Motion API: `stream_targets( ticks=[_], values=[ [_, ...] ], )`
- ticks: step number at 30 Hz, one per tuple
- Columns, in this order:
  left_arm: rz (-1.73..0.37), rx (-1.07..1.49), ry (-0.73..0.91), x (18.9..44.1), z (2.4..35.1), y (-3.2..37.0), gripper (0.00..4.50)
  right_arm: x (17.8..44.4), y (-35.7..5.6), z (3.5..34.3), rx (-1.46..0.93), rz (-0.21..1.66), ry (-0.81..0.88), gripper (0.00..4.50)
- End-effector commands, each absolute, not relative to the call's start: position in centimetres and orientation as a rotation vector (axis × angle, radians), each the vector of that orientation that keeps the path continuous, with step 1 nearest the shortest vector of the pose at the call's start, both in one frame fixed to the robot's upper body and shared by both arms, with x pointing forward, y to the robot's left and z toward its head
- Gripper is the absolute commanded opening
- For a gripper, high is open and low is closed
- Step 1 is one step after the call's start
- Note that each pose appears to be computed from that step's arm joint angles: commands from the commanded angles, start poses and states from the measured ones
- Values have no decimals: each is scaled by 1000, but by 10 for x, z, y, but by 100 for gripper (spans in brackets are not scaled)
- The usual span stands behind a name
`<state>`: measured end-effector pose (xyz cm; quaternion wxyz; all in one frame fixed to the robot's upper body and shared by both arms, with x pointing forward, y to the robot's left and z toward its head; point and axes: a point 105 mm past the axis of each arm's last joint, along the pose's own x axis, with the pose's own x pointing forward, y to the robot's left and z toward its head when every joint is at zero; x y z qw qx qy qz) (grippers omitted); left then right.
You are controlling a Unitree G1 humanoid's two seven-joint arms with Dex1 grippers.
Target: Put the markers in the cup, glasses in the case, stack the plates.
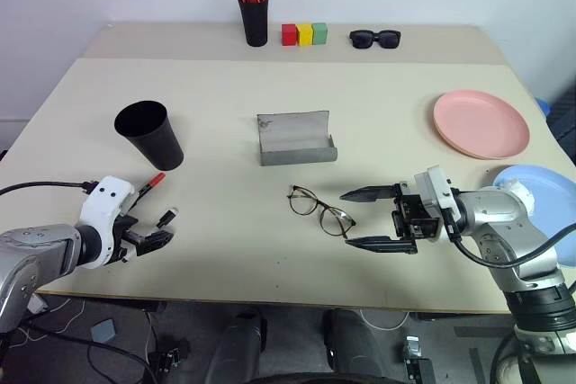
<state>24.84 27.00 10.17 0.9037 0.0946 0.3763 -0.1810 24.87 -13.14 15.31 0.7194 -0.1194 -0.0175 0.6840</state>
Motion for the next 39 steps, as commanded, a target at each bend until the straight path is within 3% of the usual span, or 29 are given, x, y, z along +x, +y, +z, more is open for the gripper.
stream_targets(
  ticks=[1, 8, 11, 18, 19, 25, 28, 31, 39],
  values=[
    [-385, 226, 790, 248, 101, 271, 450, 244, -128, 162, -301, 1522, -81, 360],
    [-395, 265, 912, 242, 92, 270, 450, 243, -122, 164, -287, 1520, -94, 360],
    [-385, 288, 977, 239, 87, 272, 368, 244, -121, 165, -288, 1518, -97, 365],
    [-411, 281, 977, 241, 90, 262, 24, 243, -121, 165, -286, 1515, -98, 365],
    [-425, 290, 961, 241, 92, 258, 3, 243, -121, 166, -285, 1514, -97, 365],
    [-625, 389, 797, 233, 104, 213, 3, 246, -122, 165, -283, 1502, -98, 365],
    [-619, 497, 540, 249, 127, 195, 3, 253, -120, 169, -247, 1456, -120, 365],
    [-562, 585, 375, 261, 142, 192, 3, 263, -116, 176, -204, 1393, -176, 365],
    [-143, 520, -99, 307, 205, 224, 3, 287, -99, 181, -136, 1337, -265, 365]
  ],
)
